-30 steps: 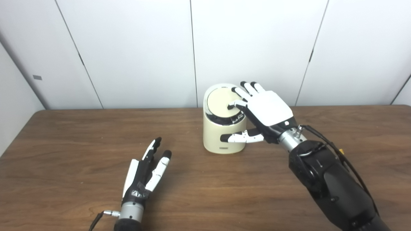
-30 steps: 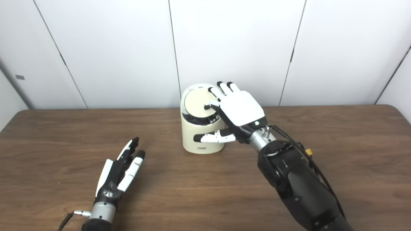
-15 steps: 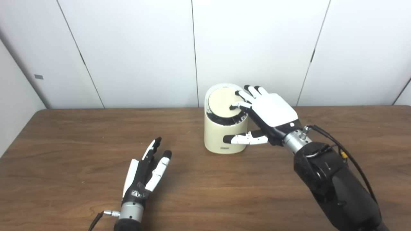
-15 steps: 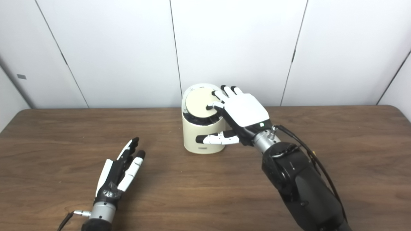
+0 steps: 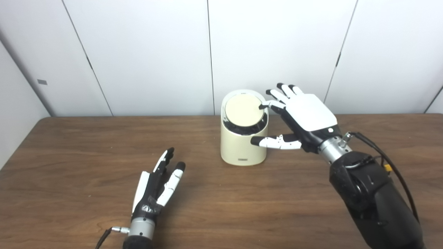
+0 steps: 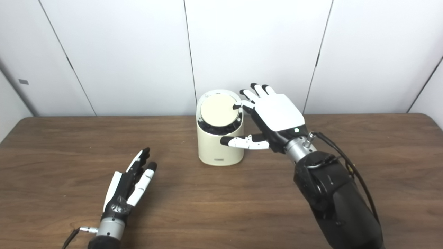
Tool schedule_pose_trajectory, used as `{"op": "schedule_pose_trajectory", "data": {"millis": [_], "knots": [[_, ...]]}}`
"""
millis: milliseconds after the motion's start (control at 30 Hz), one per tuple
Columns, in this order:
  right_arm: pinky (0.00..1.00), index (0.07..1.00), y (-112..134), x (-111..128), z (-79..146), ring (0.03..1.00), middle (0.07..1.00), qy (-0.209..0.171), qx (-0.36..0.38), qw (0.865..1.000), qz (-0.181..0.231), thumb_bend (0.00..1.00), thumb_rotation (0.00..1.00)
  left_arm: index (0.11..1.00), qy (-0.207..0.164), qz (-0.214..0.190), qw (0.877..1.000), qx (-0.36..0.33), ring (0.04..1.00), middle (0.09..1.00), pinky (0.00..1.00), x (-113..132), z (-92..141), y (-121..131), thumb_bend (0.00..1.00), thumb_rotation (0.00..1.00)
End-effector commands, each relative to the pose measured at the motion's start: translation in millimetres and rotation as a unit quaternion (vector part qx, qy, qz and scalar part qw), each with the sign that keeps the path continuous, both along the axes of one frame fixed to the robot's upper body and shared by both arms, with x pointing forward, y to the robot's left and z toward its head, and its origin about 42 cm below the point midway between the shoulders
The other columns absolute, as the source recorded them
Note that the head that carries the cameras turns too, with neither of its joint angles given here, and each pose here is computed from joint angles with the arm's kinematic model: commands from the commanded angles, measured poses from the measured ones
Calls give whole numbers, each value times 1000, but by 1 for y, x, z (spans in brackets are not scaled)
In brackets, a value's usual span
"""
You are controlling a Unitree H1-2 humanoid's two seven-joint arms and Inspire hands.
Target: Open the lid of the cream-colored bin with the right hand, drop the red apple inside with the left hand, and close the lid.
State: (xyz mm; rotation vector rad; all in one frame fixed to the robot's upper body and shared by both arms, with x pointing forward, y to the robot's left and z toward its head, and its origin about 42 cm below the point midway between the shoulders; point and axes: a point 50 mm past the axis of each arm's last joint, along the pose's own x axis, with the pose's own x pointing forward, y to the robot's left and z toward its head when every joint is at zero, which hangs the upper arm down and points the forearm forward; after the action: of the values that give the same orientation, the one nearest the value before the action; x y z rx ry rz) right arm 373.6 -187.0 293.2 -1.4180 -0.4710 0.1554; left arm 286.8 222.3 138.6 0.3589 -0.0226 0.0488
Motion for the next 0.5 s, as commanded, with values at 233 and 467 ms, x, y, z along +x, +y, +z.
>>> {"op": "schedule_pose_trajectory", "data": {"millis": [233, 467], "knots": [[981, 876, -52, -14, -12, 1000, 948, 57, 149, 986, -51, 539, 979, 973, -41, -3, 999, -21, 964, 957, 937, 4, 19, 7, 566, 877], [847, 896, -91, -33, -54, 913, 924, 125, 286, 947, -77, 515, 1000, 975, -41, -12, 998, -49, 950, 958, 907, -8, 13, 12, 536, 870]]}}
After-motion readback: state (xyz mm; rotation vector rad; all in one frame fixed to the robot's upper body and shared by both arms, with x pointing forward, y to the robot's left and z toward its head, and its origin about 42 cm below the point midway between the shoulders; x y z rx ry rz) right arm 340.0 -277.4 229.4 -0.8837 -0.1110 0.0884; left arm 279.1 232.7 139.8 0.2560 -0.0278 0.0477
